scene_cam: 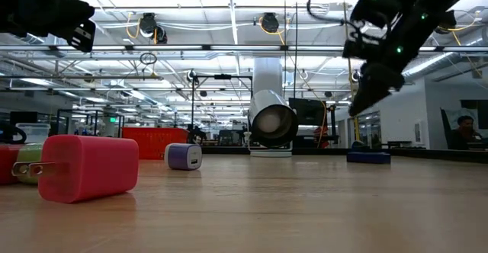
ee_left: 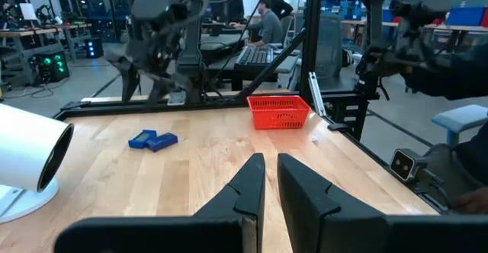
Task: Pick & Place Office items
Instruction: Put the blue digital timer into the bottom red bin
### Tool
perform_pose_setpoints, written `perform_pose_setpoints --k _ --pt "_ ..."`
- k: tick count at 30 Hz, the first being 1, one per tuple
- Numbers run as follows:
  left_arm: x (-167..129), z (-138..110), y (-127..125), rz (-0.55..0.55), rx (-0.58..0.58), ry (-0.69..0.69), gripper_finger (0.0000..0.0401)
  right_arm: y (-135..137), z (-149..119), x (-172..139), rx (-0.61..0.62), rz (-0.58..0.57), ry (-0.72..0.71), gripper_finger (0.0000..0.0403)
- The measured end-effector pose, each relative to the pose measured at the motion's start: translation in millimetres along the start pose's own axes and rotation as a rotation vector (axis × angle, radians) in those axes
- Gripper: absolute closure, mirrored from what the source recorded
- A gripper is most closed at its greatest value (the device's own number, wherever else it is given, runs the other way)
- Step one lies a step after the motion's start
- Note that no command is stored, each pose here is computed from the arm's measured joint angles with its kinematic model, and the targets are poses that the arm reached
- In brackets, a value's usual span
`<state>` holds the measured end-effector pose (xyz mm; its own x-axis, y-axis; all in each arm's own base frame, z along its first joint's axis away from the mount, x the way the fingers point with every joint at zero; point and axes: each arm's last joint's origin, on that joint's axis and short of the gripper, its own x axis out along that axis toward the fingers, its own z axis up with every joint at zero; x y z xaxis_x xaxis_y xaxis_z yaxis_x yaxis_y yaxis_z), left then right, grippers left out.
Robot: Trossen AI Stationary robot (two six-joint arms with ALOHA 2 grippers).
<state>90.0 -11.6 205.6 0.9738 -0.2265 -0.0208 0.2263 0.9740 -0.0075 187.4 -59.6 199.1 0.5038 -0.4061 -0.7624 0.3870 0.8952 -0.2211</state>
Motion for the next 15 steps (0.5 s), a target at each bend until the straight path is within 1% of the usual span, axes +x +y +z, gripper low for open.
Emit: perform_pose_setpoints --k 3,6,9,12,15 --pt "0 0 0 0.000 0.000 0.000 0.0359 -4 -7 10 0.070 -0.020 0.070 0.0127" --pt "0 0 0 0.000 0.000 0.000 0.0359 -5 -15 19 0.078 -0.029 0.122 0.0098" --pt "0 0 0 0.000 0.000 0.000 0.0359 -4 -25 26 0.069 -0.033 0.171 0.0090" --pt "0 0 0 0.000 0.000 0.000 0.0359 -4 -36 32 0.040 -0.034 0.217 0.0093" --pt "0 0 0 0.000 0.000 0.000 0.0359 -4 -42 36 0.029 -0.038 0.212 0.0101"
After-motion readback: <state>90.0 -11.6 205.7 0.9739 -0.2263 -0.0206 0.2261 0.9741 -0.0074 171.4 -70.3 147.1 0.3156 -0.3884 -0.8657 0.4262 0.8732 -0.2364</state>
